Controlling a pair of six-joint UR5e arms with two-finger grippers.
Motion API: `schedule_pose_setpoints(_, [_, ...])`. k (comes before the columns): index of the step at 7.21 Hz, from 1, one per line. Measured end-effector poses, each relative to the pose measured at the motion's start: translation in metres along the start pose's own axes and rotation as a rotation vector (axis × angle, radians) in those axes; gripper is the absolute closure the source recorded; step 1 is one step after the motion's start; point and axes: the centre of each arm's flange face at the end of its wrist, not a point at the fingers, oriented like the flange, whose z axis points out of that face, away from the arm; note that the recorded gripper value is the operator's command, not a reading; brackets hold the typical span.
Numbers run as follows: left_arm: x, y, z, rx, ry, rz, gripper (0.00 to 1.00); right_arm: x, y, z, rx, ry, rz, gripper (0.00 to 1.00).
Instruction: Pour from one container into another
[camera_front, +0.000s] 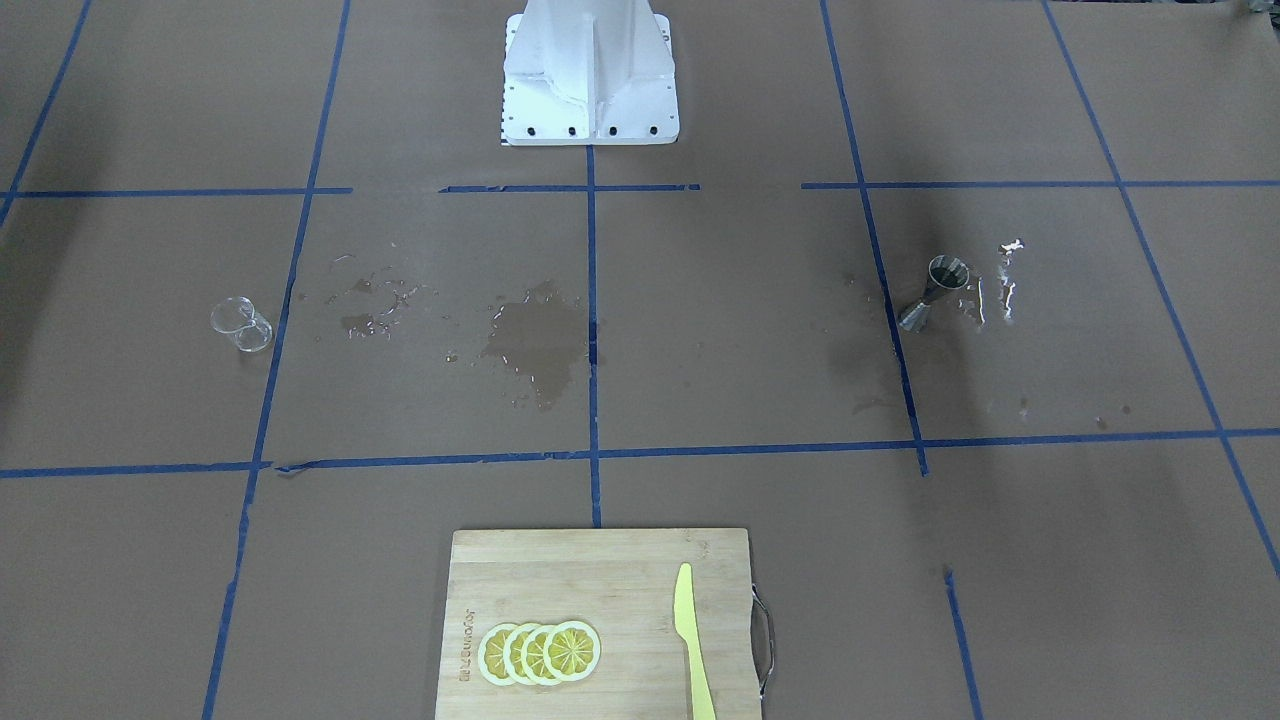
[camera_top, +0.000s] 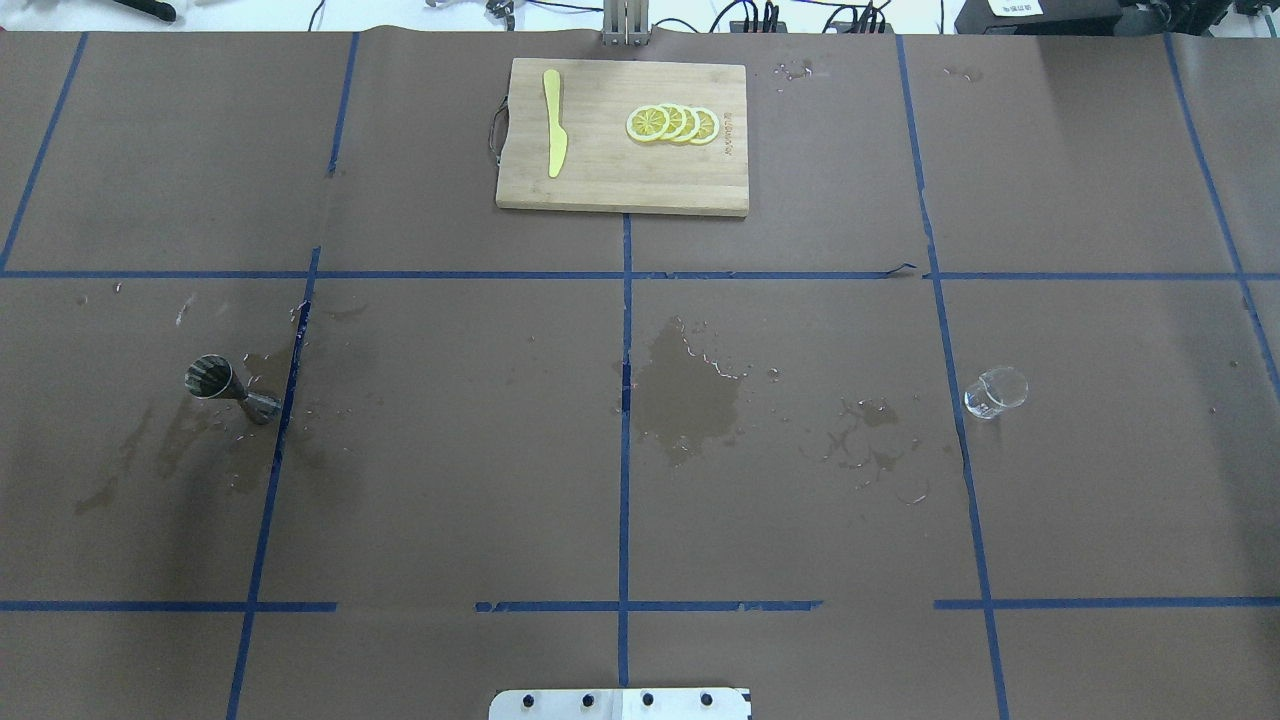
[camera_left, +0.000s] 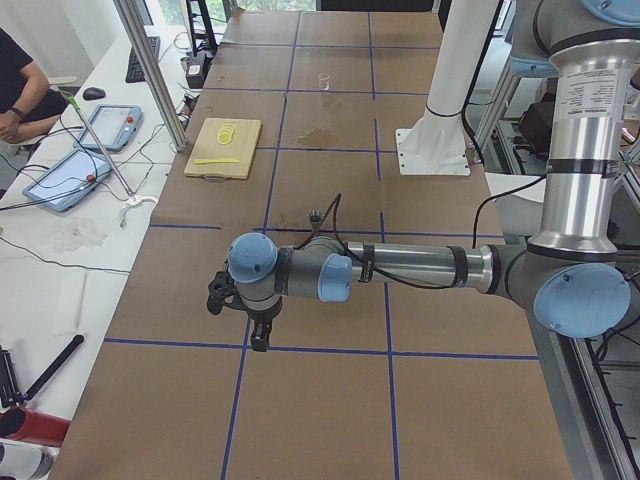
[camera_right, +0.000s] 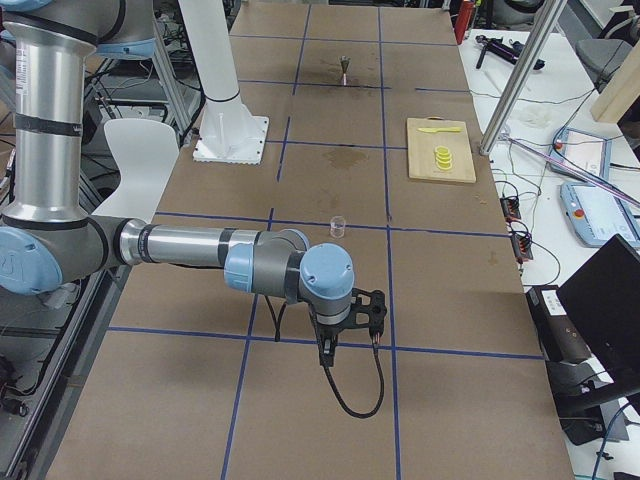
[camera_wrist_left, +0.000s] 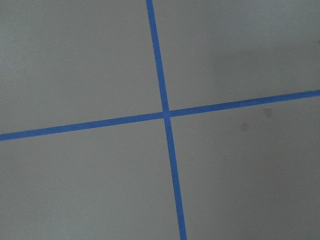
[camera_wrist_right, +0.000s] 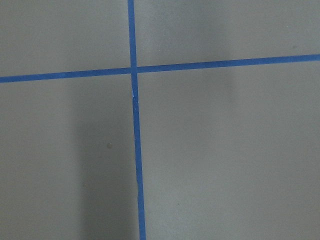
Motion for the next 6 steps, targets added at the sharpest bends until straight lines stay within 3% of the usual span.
schedule_pose_setpoints(3, [-0.012, 0.008, 0.002, 0.065, -0.094, 0.021, 0.0, -0.001, 0.0, 0.0, 0.001, -0.005, 0.009, 0.0])
schedule_pose_setpoints(6, [-0.015, 0.01, 0.002, 0.091, -0.117, 0.039, 0.0, 0.001, 0.0, 0.001, -0.002, -0.004, 0.01, 0.0])
